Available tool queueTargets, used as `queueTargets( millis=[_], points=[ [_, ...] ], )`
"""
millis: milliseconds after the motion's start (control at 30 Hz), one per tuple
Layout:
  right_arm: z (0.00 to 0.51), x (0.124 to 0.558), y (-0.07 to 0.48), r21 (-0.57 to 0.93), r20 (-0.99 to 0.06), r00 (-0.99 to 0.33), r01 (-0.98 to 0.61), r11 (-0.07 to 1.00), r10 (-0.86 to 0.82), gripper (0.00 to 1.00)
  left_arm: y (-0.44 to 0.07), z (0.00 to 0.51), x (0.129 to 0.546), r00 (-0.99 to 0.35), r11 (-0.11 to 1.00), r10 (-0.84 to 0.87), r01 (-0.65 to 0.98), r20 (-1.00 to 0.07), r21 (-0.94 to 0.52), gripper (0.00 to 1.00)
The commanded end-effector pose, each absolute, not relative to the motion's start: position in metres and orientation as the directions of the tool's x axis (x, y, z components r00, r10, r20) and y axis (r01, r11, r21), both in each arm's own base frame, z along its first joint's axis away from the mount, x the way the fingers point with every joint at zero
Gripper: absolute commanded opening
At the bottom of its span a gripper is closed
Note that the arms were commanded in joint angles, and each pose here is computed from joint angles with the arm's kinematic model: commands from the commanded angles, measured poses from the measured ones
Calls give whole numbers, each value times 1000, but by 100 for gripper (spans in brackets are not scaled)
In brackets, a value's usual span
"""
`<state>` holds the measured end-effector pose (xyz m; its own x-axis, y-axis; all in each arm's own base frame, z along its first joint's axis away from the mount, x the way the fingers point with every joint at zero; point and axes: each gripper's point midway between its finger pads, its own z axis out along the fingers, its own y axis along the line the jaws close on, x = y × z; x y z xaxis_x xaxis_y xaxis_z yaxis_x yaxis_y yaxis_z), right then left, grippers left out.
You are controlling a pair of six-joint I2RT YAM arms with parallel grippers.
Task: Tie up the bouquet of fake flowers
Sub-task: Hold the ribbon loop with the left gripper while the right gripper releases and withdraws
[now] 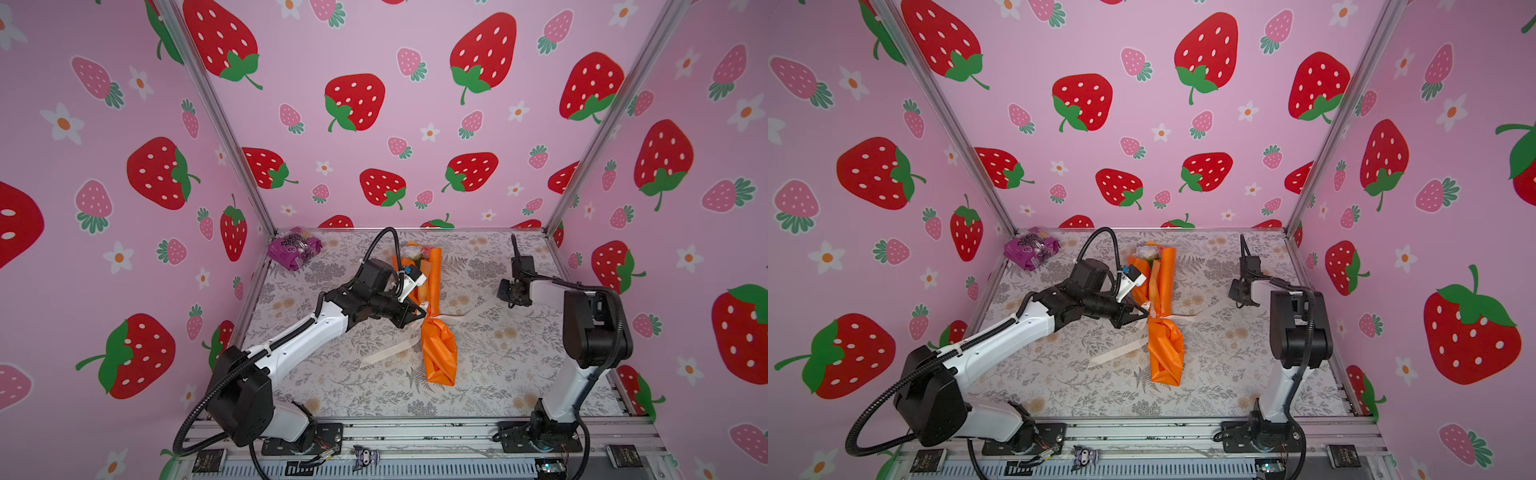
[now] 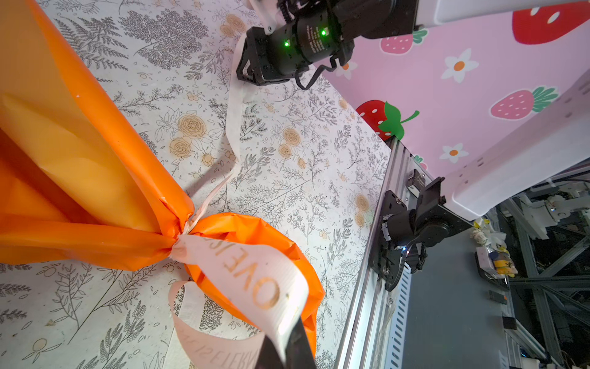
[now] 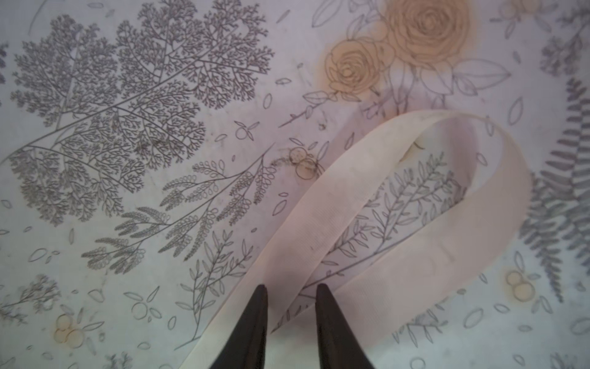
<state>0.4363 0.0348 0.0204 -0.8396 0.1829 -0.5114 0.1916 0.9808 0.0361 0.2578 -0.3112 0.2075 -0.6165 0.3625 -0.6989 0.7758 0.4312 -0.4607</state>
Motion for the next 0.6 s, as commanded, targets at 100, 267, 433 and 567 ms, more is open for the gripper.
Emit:
queueTargets(
  millis=[100, 267, 433, 567],
  points=[
    [-13, 389, 32, -120, -333, -941, 112, 986, 67, 3, -316, 222, 258, -592, 395, 359, 797, -722, -457, 0],
    [10, 372, 14, -226, -324, -946, 81, 971, 3, 3, -316, 223, 258, -589, 394, 357, 799, -725, -455, 0],
    [11, 344, -6, -295, -277, -961, 72, 953, -13, 5, -315, 224, 257, -584, 391, 355, 802, -730, -451, 0],
    [21, 344, -30, -298, -311, -949, 152, 942, 55, 11, -314, 223, 255, -579, 389, 361, 806, -731, -447, 0]
  ],
)
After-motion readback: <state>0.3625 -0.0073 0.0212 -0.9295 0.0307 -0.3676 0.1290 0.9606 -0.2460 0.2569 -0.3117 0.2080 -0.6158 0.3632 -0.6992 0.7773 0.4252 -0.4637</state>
